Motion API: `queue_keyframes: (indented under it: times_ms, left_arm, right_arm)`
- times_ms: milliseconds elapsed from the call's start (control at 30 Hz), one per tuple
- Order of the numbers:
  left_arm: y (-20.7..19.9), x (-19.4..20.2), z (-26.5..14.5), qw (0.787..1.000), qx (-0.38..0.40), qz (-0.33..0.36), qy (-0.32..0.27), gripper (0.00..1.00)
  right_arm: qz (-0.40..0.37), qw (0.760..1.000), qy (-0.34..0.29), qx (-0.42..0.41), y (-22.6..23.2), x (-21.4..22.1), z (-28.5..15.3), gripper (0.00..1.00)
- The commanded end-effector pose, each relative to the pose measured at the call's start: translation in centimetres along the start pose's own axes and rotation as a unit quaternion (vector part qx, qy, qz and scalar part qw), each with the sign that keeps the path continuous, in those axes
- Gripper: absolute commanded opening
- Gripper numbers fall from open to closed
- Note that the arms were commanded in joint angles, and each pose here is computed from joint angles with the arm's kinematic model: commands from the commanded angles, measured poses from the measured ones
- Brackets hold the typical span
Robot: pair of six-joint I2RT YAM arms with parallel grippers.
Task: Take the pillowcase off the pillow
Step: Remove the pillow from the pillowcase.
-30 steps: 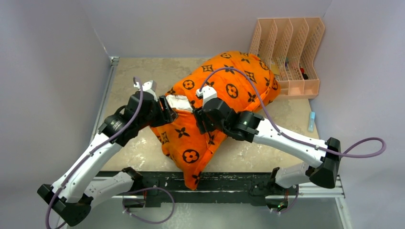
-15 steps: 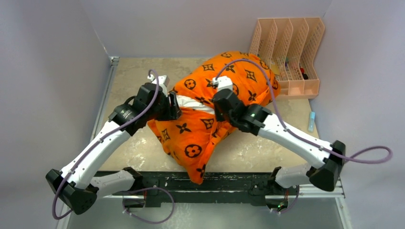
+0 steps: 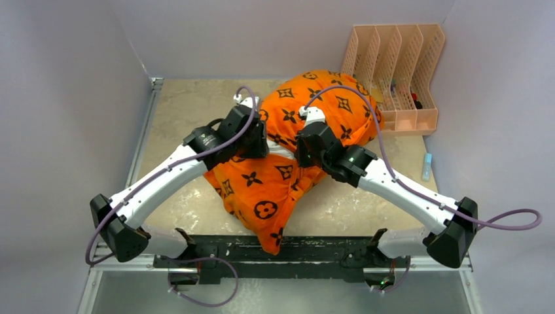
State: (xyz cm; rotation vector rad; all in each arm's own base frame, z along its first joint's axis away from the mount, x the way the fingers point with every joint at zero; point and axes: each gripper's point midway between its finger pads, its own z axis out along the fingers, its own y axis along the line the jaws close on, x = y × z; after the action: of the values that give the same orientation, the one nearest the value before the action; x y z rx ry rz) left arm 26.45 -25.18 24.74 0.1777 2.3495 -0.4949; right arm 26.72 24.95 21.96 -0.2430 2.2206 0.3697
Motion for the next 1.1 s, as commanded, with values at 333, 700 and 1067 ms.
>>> queue_keyframes:
  times_ms: [333,700,1067]
  left_arm:
    - [2.1,-1.1,-1.0,0.933,-0.083,-0.343,-0.076,0.5]
    - [1.4,0.3,-0.5,0.895,-0.087,-0.433,-0.057,0.49]
    - [-1.3,1.4,-1.7,0.889,-0.051,-0.454,-0.019,0.44]
  right_arm:
    - [0.02,0.998,-0.061,0.019,-0.8,-3.3,-0.6,0.0]
    - [0.02,0.997,-0.069,0.015,-0.9,-3.3,-0.9,0.0]
    - [0.005,0.998,-0.069,0.015,-0.7,-3.7,-0.7,0.0]
